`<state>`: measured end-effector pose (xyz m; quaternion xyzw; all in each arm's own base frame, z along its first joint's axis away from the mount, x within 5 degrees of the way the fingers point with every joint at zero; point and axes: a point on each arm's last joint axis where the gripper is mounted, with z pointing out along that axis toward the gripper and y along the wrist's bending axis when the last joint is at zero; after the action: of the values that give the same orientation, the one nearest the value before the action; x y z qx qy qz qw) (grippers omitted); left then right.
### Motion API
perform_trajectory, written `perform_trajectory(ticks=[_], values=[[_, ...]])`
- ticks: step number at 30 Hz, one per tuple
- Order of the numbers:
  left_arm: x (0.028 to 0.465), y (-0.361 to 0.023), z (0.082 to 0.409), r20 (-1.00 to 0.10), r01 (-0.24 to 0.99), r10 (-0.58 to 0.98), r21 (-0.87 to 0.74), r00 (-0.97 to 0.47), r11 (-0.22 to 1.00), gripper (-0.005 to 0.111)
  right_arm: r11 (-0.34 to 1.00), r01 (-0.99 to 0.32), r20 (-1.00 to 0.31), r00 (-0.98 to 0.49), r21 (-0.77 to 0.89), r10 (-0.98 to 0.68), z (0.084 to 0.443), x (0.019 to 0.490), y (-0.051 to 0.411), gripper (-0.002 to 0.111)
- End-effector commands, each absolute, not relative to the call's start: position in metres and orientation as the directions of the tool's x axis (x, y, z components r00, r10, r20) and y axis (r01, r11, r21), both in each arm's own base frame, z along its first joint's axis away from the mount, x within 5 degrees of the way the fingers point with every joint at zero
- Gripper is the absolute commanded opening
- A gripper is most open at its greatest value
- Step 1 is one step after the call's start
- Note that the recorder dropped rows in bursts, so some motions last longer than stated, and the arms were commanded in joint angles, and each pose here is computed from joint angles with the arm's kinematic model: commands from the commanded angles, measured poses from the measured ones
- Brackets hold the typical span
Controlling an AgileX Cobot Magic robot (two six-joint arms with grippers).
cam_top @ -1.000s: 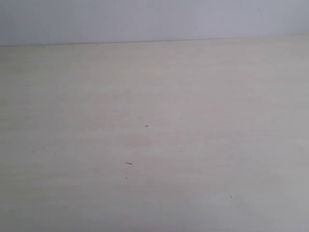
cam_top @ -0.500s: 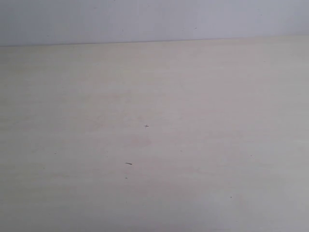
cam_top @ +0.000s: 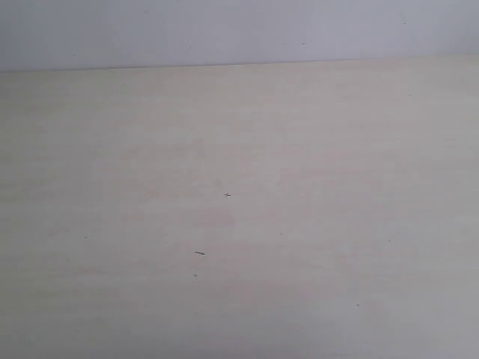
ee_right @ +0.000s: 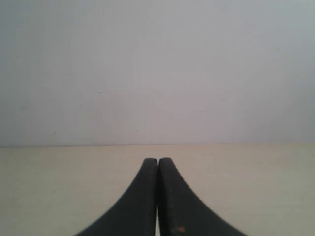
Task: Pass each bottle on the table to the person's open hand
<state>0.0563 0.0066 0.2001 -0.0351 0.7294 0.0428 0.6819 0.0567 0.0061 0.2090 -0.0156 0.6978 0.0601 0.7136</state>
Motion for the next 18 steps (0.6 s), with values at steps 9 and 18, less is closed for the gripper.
perform_trajectory(ticks=[9, 18], values=[[0.056, 0.0064, 0.1999, -0.998, -0.105, 0.007, 0.014, -0.06, 0.994, 0.002, 0.993, -0.101, -0.998, 0.011, 0.062, 0.063, 0.2072, 0.0571, 0.0057, 0.0], [0.056, 0.0064, 0.1999, -0.998, -0.106, 0.002, 0.009, -0.06, 0.994, 0.002, 0.993, -0.101, -0.998, 0.011, 0.062, 0.063, 0.2072, 0.0571, 0.0057, 0.0]])
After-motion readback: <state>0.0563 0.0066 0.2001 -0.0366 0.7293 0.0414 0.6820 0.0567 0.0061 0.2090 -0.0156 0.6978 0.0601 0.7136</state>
